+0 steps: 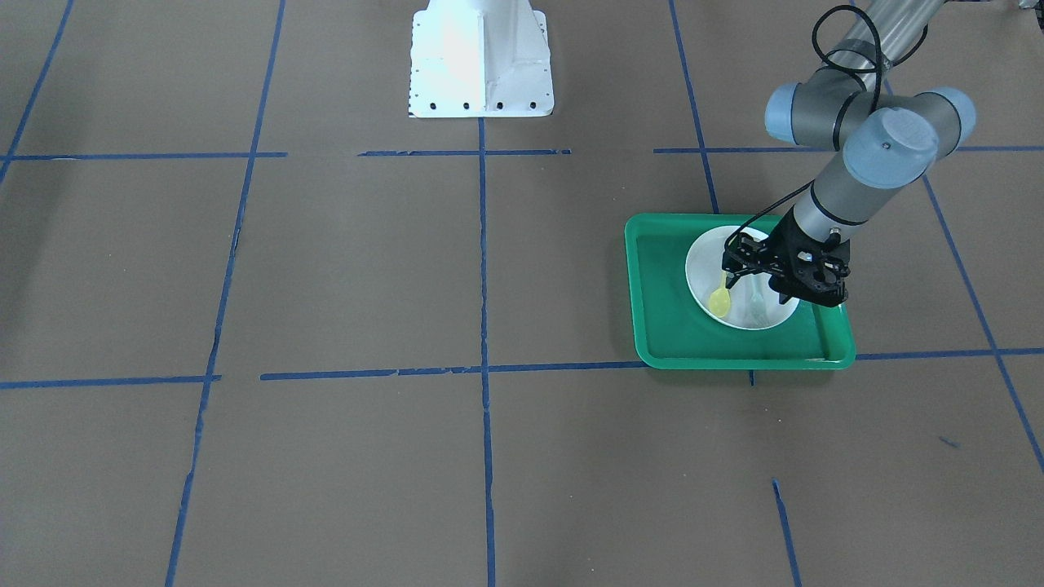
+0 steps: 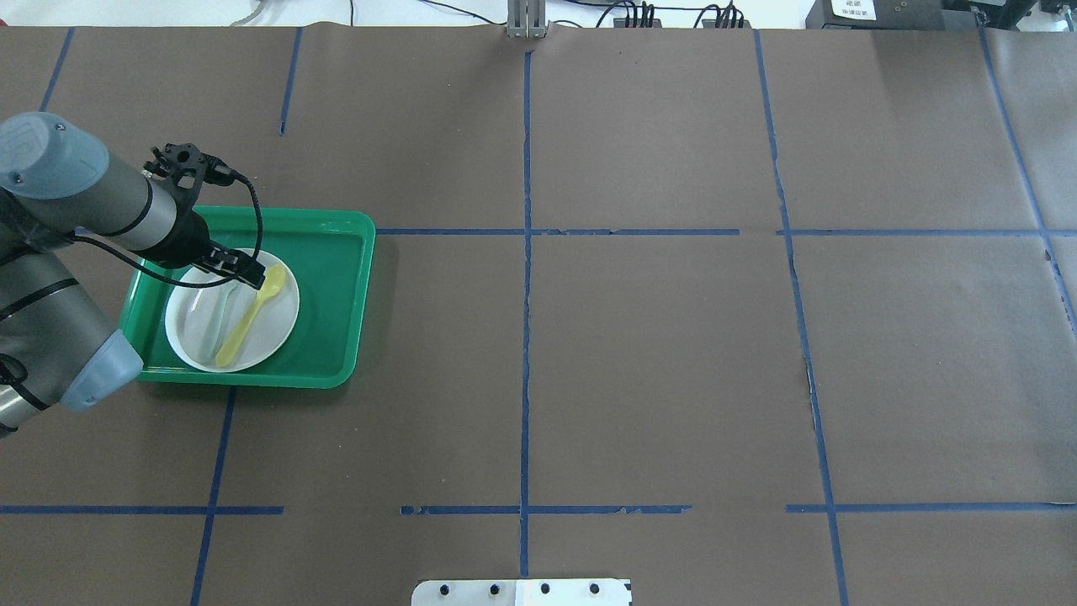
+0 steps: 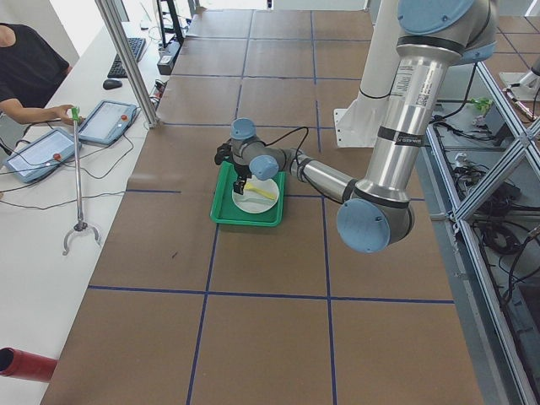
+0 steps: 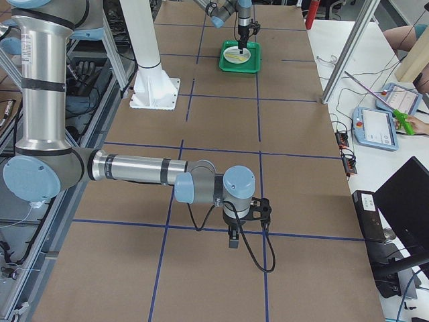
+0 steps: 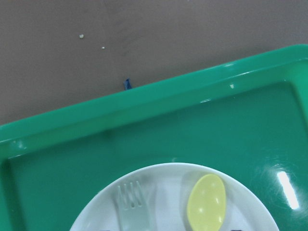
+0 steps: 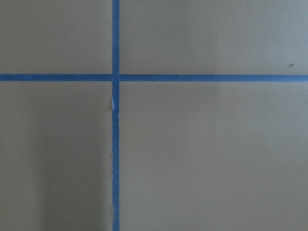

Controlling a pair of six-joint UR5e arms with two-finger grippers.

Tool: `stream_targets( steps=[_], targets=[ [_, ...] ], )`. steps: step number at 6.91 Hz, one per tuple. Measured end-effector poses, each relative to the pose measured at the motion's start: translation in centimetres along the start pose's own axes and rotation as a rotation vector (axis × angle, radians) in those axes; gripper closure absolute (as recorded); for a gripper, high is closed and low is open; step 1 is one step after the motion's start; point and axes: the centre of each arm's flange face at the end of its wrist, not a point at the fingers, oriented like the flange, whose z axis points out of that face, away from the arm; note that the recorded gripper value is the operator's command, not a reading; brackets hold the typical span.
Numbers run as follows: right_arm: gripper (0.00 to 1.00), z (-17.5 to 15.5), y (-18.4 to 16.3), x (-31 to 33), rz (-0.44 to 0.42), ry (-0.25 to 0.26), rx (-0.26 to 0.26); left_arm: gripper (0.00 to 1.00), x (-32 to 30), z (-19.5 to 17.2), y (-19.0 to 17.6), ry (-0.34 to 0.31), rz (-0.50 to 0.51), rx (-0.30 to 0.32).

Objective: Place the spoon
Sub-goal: 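Move the left gripper down over the yellow spoon on the white plate, then lower the left gripper and close it on the yellow spoon handle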

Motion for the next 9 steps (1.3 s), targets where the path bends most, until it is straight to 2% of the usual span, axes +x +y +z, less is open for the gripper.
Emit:
stream_targets(
  steps=[9],
  targets=[
    [0.00, 0.0, 0.0, 0.0, 0.000, 0.000, 0.000, 0.31, 1.3, 2.6, 1.6, 0.008, 0.006, -0.058]
  ],
)
